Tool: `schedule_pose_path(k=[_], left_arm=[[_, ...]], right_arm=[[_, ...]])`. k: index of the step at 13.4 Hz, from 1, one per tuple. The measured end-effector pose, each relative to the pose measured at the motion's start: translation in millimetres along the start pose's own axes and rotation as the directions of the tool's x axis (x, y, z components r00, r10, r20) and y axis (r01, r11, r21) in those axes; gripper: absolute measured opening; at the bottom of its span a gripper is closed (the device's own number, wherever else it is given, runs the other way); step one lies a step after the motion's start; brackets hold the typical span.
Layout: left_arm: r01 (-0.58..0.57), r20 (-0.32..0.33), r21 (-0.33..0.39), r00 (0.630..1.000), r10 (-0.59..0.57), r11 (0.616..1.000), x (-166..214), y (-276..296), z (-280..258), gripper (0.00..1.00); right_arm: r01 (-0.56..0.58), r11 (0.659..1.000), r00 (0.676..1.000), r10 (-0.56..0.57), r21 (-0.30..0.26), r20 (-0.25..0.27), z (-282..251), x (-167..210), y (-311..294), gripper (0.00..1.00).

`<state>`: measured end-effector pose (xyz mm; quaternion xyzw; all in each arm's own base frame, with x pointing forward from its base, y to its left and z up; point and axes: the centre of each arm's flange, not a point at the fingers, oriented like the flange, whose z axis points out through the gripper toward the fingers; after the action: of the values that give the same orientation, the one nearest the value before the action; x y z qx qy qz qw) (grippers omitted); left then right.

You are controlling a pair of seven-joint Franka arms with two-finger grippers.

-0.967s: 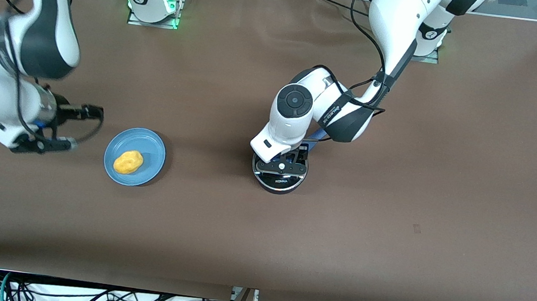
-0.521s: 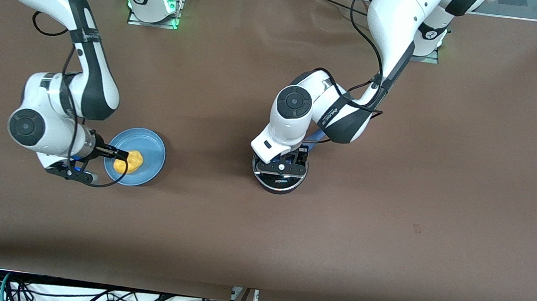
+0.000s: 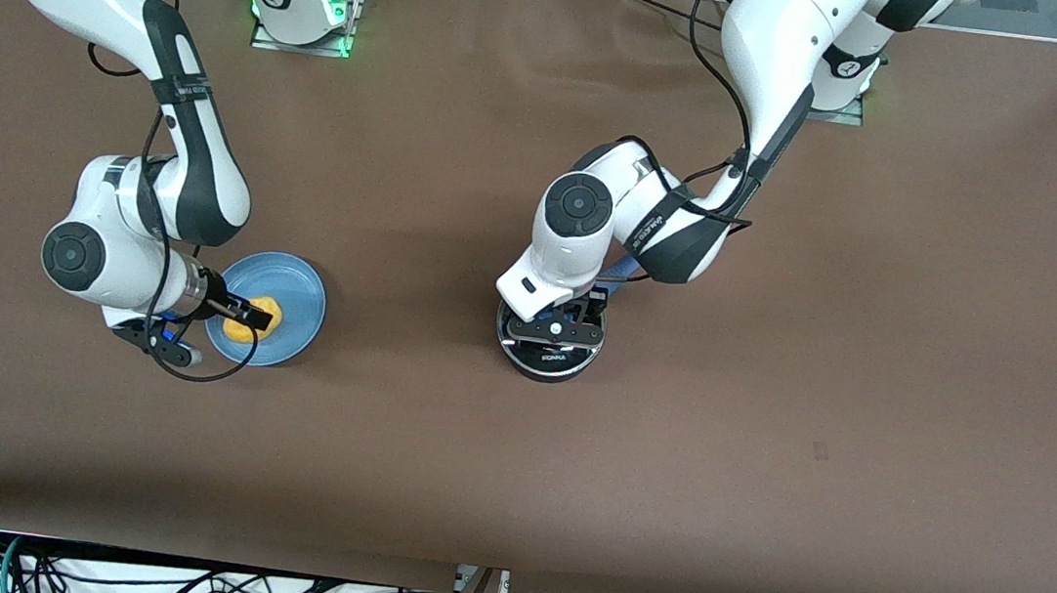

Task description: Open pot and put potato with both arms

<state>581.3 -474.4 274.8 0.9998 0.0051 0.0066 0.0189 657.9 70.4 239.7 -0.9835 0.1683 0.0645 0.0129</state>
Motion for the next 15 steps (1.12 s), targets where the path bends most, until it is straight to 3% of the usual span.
schedule_pose_path(k=[4, 9, 12, 15], left_arm=[[0.0, -0.001, -0.001, 1.0, 0.0, 1.0, 0, 0, -1, 0.63], [0.002, -0.013, -0.009, 1.0, -0.002, 1.0, 4, -4, -24, 0.65], [-0.031, -0.002, -0.023, 1.0, 0.031, 0.999, 18, -26, -57, 0.65], [-0.031, -0.003, -0.018, 1.0, 0.031, 0.999, 51, -84, -90, 0.64]], right_arm=[[-0.007, 1.0, 1.0, 0.007, 0.011, -0.029, 23, 7, -2, 1.0], [-0.006, 1.0, 1.0, 0.006, 0.007, -0.024, 39, 6, -4, 0.96], [-0.022, 1.0, 1.0, 0.023, 0.006, -0.015, 39, 4, -8, 0.66], [-0.043, 0.999, 0.998, 0.042, 0.022, 0.045, 29, 1, -18, 0.66]])
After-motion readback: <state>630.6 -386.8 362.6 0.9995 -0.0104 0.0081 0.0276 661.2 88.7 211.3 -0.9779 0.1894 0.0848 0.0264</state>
